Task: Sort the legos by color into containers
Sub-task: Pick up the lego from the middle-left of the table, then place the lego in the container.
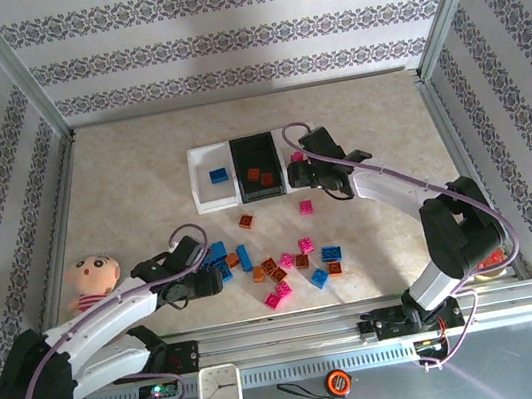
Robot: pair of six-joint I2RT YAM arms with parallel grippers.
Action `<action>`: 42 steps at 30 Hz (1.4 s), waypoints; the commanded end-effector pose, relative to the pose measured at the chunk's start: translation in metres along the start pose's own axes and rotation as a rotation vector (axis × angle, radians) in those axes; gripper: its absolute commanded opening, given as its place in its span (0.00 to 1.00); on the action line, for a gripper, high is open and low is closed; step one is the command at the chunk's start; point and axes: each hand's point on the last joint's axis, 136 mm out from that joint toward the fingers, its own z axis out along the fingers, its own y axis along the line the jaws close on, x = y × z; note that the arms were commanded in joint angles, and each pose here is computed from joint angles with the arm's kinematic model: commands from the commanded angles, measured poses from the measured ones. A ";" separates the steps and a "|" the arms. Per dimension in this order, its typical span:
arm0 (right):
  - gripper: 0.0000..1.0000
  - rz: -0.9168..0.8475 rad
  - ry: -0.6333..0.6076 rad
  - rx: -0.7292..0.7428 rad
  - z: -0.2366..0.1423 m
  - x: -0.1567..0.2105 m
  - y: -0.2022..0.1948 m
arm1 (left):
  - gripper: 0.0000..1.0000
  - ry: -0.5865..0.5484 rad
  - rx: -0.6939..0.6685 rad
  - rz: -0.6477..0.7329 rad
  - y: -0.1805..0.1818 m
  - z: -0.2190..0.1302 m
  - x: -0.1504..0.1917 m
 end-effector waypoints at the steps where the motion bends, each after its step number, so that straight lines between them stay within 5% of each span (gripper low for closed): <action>1: 0.72 0.026 -0.037 -0.006 -0.011 -0.007 -0.003 | 0.71 -0.052 0.007 0.055 -0.016 0.000 -0.022; 9: 0.72 0.028 -0.046 -0.003 -0.018 -0.006 -0.009 | 0.60 -0.072 0.006 0.094 -0.031 0.013 -0.042; 13: 0.72 0.031 -0.044 -0.003 -0.018 -0.005 -0.011 | 0.42 -0.053 -0.002 0.094 -0.029 0.013 -0.039; 22: 0.73 0.044 -0.048 -0.012 -0.019 -0.003 -0.012 | 0.26 -0.106 0.038 0.069 -0.025 -0.026 -0.040; 32: 0.73 0.056 -0.033 -0.022 -0.026 0.014 -0.016 | 0.27 -0.307 0.132 0.048 -0.060 -0.066 -0.179; 42: 0.74 0.044 -0.014 -0.026 -0.032 0.031 -0.017 | 0.27 -0.297 0.056 0.000 -0.054 -0.010 -0.276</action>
